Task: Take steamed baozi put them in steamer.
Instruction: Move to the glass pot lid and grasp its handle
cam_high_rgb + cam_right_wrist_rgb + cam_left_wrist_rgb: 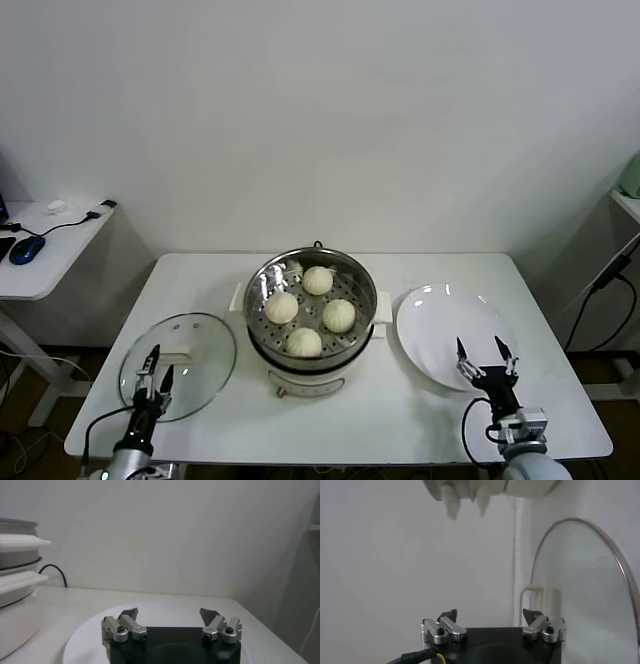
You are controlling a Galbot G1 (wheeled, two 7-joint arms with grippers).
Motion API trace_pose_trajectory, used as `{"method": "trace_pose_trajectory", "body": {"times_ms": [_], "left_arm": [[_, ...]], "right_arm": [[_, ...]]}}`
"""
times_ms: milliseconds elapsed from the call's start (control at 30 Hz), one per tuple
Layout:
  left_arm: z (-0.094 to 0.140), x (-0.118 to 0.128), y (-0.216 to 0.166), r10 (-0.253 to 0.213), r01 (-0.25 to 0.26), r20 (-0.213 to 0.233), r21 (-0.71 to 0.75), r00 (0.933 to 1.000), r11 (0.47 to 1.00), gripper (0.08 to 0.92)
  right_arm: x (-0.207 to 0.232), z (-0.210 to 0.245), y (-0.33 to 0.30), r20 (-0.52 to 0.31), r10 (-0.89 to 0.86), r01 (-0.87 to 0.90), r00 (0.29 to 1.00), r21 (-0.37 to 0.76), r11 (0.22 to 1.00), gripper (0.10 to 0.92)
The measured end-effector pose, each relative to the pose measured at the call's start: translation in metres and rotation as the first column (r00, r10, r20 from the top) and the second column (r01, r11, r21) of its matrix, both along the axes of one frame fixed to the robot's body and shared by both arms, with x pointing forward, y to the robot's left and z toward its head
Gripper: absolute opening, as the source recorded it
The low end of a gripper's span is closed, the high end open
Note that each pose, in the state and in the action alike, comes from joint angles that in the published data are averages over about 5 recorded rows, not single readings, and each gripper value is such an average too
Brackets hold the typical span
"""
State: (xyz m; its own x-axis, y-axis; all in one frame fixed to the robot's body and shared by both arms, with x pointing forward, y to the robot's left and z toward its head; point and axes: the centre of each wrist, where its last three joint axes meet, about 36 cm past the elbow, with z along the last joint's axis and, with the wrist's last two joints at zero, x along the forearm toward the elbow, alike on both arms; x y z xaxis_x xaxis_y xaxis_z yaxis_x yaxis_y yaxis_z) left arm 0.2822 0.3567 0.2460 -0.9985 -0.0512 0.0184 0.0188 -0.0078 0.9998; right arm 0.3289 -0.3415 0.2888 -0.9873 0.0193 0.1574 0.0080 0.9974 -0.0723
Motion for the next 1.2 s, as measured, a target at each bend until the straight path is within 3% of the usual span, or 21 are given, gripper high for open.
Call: {"method": "trace_pose_trajectory", "body": {"times_ms": [767,867,1200], "left_arm": [[-0.021,0.046,-0.003,0.07,-0.07,0.003,0.036,0.9976,0.997,0.819],[-0.023,0.049,-0.003,0.073,-0.073,-0.001,0.036,0.9973,0.997,0.778],[-0.032,0.047,-0.001,0.075,-0.073,-0.032,0.045,0.9967,0.996,0.49]], "right_arm": [[0.004,0.004,0.007,0.0,-0.004,0.004,1.0,-0.036,0.999,0.823],[0.006,0.003,0.008,-0.002,0.001,-0.001,1.0,-0.038,0.999,0.823],[0.008,0.002,0.013,-0.007,0.015,-0.015,1.0,-0.046,0.999,0.823]]}}
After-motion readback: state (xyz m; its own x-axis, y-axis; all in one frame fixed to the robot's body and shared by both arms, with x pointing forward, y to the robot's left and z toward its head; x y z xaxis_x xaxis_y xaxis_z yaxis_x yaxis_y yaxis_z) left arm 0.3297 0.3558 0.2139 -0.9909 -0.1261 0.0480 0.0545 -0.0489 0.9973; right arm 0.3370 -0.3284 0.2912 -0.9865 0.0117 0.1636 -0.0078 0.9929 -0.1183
